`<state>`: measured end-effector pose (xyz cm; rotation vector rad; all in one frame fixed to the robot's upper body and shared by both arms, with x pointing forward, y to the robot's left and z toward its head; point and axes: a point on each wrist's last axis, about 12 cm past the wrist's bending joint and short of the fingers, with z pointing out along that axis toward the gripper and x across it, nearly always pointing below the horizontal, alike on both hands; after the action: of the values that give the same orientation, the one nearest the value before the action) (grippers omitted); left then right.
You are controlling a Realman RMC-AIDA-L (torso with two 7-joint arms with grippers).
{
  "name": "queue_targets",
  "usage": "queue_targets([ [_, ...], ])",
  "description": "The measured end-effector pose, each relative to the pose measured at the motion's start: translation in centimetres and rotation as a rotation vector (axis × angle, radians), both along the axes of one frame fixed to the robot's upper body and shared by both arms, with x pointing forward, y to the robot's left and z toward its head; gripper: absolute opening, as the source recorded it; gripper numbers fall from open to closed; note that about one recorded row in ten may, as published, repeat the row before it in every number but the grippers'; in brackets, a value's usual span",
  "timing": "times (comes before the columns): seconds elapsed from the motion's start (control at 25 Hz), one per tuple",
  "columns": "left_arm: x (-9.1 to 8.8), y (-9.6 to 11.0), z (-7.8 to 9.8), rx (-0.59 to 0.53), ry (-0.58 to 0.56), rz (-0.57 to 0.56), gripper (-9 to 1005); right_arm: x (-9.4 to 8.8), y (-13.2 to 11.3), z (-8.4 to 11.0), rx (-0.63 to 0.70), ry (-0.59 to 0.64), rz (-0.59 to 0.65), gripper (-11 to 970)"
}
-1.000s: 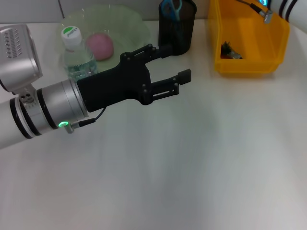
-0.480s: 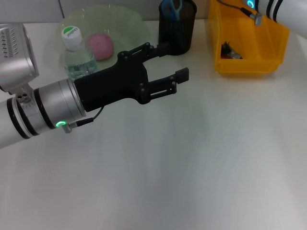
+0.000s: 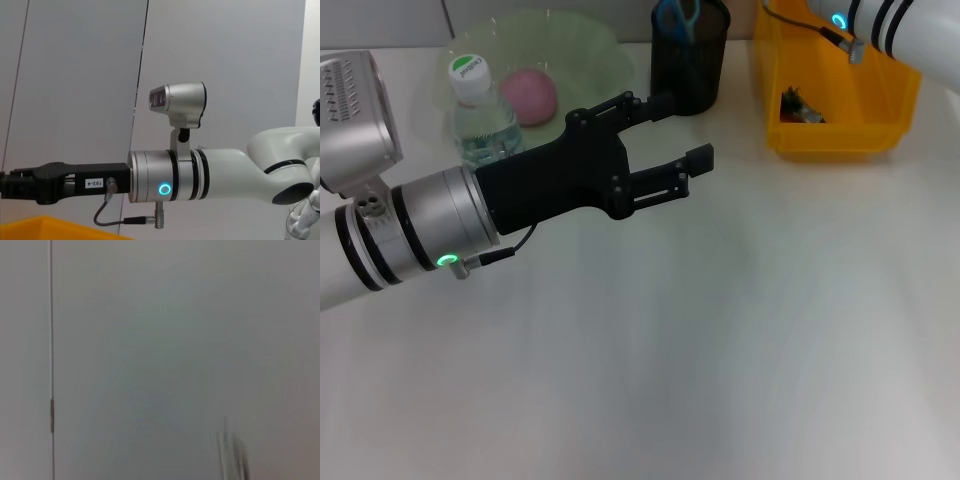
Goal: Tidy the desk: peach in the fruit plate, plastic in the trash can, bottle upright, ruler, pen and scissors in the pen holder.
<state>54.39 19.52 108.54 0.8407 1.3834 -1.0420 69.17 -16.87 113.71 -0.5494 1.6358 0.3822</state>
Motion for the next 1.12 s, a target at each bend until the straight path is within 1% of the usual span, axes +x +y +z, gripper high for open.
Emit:
queue_targets([
  [0.12,-0.1,0.1,-0.1,-0.002,0.001,-0.002,789,0.0,0.0,0.0,0.0,0.0,0.0,149],
  [0.32,-0.2,0.1,-0.1,-0.002,0.003,0.0,789,0.0,0.1,0.0,0.0,-0.001,0.001,249],
  [0.6,-0.3,0.2,-0.2,-0.004,0.004,-0.001,790,-0.1,0.0,-0.1,0.005,-0.002,0.005,274],
  [0.76,-0.4,0.3,-0.2,-0.005,0.006,0.003,790,-0.8,-0.5,-0.2,0.063,-0.002,0.036,288],
  [0.88,-0.6,0.6,-0.3,-0.009,0.005,0.011,790,-2.0,-2.2,-0.4,0.126,0.005,0.083,299],
  [0.96,-0.8,0.7,-0.3,-0.012,0.002,0.014,790,-3.3,-4.1,-0.5,0.164,0.009,0.101,306],
  [1.08,-0.9,1.2,-0.5,-0.012,0.006,0.025,791,-5.7,-7.0,-0.3,0.191,-0.013,0.129,317],
  [1.12,-1.0,1.3,-0.5,-0.012,0.008,0.03,791,-6.6,-7.9,-0.1,0.196,-0.027,0.136,357],
])
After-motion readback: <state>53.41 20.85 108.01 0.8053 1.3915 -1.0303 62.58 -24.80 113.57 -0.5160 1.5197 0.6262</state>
